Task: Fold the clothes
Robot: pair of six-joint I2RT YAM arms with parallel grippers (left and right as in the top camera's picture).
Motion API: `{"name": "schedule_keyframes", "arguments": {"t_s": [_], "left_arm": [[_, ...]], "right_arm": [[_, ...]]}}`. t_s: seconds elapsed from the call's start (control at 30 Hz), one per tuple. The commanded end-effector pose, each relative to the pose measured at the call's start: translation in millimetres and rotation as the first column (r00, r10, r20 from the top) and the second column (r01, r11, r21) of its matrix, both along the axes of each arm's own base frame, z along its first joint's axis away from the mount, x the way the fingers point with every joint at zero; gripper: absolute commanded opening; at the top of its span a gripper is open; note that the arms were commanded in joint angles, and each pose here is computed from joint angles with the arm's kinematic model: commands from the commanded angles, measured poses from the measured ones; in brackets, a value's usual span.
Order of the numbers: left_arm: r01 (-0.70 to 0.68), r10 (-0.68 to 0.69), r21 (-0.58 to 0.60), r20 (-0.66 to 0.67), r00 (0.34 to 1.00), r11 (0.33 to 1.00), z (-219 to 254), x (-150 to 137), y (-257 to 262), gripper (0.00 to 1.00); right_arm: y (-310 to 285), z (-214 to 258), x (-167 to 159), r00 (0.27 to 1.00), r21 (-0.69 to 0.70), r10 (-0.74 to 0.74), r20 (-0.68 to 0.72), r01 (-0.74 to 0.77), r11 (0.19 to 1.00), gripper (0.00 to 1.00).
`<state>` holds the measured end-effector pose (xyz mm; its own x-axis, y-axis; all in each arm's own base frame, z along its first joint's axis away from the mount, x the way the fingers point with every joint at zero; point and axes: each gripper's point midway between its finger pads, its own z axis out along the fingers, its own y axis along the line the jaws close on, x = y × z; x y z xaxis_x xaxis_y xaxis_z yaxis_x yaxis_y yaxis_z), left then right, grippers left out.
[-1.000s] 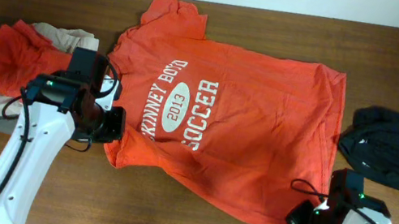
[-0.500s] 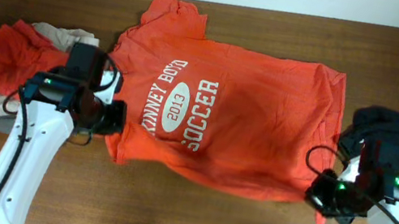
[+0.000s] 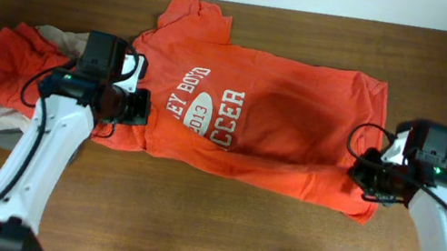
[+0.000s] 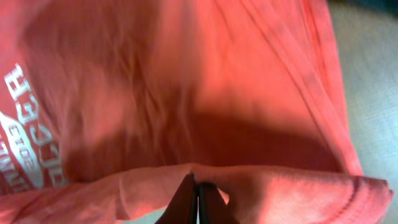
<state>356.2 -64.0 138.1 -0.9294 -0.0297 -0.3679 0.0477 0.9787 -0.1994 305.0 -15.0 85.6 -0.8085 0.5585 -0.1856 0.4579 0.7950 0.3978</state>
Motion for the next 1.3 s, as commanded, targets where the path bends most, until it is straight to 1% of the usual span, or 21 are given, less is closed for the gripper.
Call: {"name": "schedule_keyframes", "arguments": {"t_s": [0.0,0.07,0.1,0.17,0.2,0.27,0.3,0.33,0.4,0.43,0.5,0.57,0.6,0.7,0.93,1.07,1.2,1.27], "left_arm": [[0.02,-0.02,0.013,0.012,1.0,1.0,-9,16,-2,0.12],[0.02,-0.02,0.013,0.023,1.0,1.0,-14,23,-2,0.15],[0.019,-0.02,0.012,0.029,0.999,1.0,-17,28,-3,0.19],[0.019,-0.019,0.011,0.038,0.999,1.0,-21,34,-4,0.34],[0.019,-0.019,0.012,0.039,0.999,1.0,-23,36,-4,0.37],[0.019,-0.02,0.01,0.044,0.999,1.0,-24,38,-4,0.43],[0.02,-0.021,0.008,0.045,0.999,1.0,-23,39,-5,0.43],[0.025,-0.025,-0.001,0.043,0.999,1.0,-22,38,-6,0.43],[0.052,-0.05,-0.039,0.032,0.998,0.998,-20,35,-14,0.43],[0.084,-0.083,-0.068,0.01,0.996,0.994,-21,28,-21,0.43],[0.124,-0.128,-0.081,-0.045,0.991,0.989,-25,12,-27,0.43],[0.163,-0.169,-0.069,-0.095,0.981,0.984,-29,-2,-30,0.42],[0.184,-0.189,-0.045,-0.139,0.972,0.982,-34,-14,-31,0.43],[0.189,-0.184,0.01,-0.178,0.967,0.982,-44,-23,-27,0.43],[0.169,-0.158,0.023,-0.238,0.958,0.985,-81,-32,-25,0.41],[0.166,-0.152,0.025,-0.29,0.945,0.986,-103,-35,-24,0.41],[0.146,-0.135,0.021,-0.272,0.953,0.989,-115,-23,-27,0.33],[0.145,-0.139,0.008,-0.248,0.959,0.989,-115,-17,-30,0.24]], "right_arm": [[1,-5,20,0.999,0.02,0.025,0.041,-0.026,0.999,0.04],[0,-9,29,0.998,0.022,0.028,0.062,-0.029,0.999,0.04],[-1,-12,35,0.997,0.022,0.029,0.075,-0.031,0.999,0.04],[-3,-13,42,0.995,0.015,0.031,0.095,-0.033,0.999,0.11],[-4,-13,45,0.993,0.007,0.039,0.11,-0.04,0.999,0.15],[-5,-9,52,0.986,-0.021,0.077,0.149,-0.074,0.997,0.31],[-6,-7,54,0.982,-0.034,0.093,0.166,-0.089,0.995,0.42],[-6,-6,55,0.979,-0.045,0.108,0.175,-0.102,0.994,0.49],[-5,-5,53,0.976,-0.054,0.128,0.175,-0.12,0.991,0.56],[-2,-6,48,0.979,-0.036,0.131,0.159,-0.127,0.991,0.56],[6,-7,38,0.982,0.01,0.141,0.129,-0.143,0.99,0.57],[10,-10,28,0.985,0.036,0.146,0.089,-0.149,0.988,0.57],[12,-13,20,0.987,0.047,0.151,0.055,-0.154,0.987,0.58],[15,-16,10,0.986,0.06,0.168,0.019,-0.169,0.984,0.58],[19,-18,-1,0.984,0.084,0.177,-0.019,-0.175,0.981,0.58],[31,-12,-2,0.968,0.131,0.25,0.023,-0.251,0.959,0.57],[34,-11,-2,0.963,0.139,0.265,0.036,-0.268,0.953,0.58],[34,-10,-2,0.96,0.133,0.275,0.042,-0.278,0.951,0.58]]}}
